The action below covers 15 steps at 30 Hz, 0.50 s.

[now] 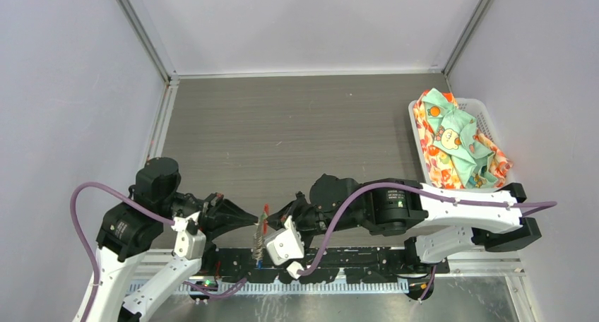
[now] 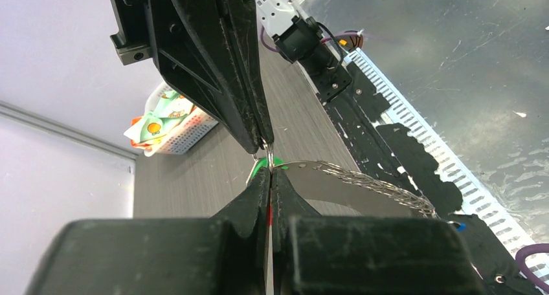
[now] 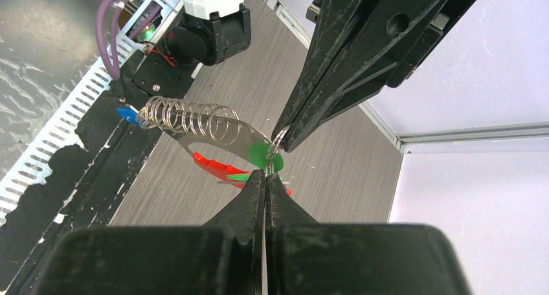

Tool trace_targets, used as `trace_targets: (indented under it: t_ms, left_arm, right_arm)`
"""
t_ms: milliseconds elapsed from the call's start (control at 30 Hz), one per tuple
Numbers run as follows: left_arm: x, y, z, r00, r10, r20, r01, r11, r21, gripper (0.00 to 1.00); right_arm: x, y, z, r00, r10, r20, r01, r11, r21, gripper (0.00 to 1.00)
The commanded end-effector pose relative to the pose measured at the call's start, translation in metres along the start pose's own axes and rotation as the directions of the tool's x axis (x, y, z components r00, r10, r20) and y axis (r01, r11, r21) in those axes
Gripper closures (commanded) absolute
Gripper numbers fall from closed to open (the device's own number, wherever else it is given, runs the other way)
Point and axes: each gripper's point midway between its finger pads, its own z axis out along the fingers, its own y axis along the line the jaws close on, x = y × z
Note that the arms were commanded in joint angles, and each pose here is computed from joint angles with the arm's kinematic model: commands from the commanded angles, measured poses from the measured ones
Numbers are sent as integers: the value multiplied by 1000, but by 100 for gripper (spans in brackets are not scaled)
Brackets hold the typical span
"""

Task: Put the keys on the keyring

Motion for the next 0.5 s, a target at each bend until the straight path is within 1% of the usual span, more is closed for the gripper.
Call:
trace_targets:
  t_ms: [0, 467]
  left_arm:
    - [-8, 5, -1, 999, 49, 17, -49, 999, -14, 100]
    - [-6, 8, -1, 999, 34, 2, -34, 999, -25, 100]
  right_arm:
    - [-22, -22, -9, 998, -20, 55, 16, 997, 73, 99]
    - [-28, -16, -6, 998, -37, 58, 33, 998, 57, 99]
